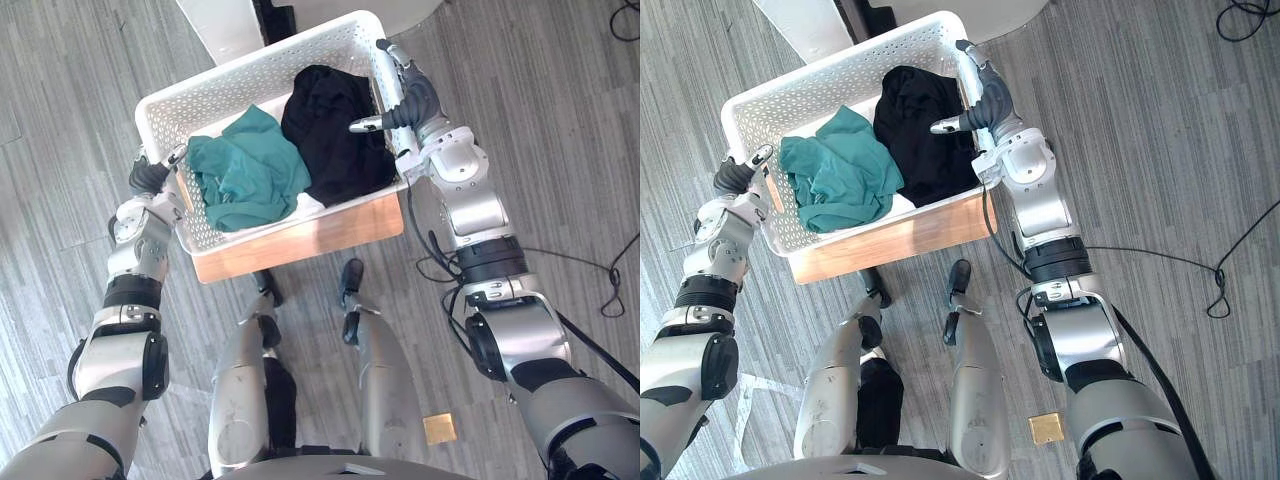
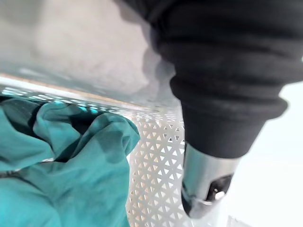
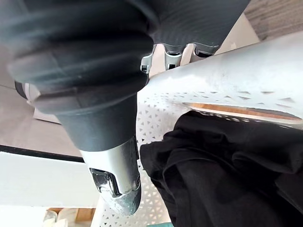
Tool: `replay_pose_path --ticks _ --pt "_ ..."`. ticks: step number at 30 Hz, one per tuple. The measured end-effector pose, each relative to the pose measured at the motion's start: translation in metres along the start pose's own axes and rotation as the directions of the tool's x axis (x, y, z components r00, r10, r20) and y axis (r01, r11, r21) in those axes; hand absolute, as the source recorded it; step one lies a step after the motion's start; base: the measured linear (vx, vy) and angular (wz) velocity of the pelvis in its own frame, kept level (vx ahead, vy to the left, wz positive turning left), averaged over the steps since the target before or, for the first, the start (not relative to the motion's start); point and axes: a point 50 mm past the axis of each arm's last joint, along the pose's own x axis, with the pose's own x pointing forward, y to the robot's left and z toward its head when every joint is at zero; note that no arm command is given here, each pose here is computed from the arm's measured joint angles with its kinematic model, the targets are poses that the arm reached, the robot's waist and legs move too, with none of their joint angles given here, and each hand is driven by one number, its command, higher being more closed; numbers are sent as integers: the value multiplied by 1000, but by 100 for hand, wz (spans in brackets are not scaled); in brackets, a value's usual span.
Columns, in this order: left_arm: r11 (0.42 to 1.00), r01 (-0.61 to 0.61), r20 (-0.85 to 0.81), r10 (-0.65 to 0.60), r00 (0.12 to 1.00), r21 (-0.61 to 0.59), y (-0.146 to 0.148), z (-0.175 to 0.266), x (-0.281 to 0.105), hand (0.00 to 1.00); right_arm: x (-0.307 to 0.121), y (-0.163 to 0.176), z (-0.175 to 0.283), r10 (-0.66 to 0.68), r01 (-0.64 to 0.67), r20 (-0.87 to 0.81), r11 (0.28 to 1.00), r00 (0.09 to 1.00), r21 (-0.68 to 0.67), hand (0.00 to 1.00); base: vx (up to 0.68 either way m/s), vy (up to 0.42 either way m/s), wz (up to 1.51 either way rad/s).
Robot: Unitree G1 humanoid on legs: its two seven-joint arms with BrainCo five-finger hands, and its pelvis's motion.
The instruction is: Pick up the laundry basket with both hands and put the clothes into the washing machine.
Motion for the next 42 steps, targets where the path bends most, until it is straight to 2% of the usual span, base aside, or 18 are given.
replay_pose_path --ticks 3,7,13,18,25,33,38,42 --pt "1000 1 2 -1 1000 -14 -4 1 2 0 12 -3 2 -31 30 -25 999 999 -34 0 0 0 0" --pt "998 34 -8 -34 999 -54 -24 1 9 0 27 -16 5 -88 73 -94 986 992 -148 0 3 -26 5" --pt "993 36 -38 -41 998 -112 -35 -8 10 0 33 -23 3 -120 109 -150 991 981 -80 0 11 -27 5" --pt "992 45 -44 -50 998 -114 -38 -10 10 0 34 -28 -2 -141 133 -186 990 972 -56 0 22 -25 5" --pt "997 72 -40 -73 997 -28 -49 -6 13 0 33 -32 -11 -177 136 -262 976 949 -168 0 29 -32 3" --pt "995 98 -81 -98 992 0 -63 -17 13 0 17 -31 -40 -189 89 -364 958 912 -274 0 26 -29 9" --pt "993 112 -131 -107 986 28 -69 -30 11 0 1 -29 -65 -183 70 -432 962 883 -263 0 44 -37 13" --pt "991 123 -155 -112 982 59 -70 -37 9 0 -9 -28 -79 -150 108 -466 987 872 -116 0 25 -31 11"
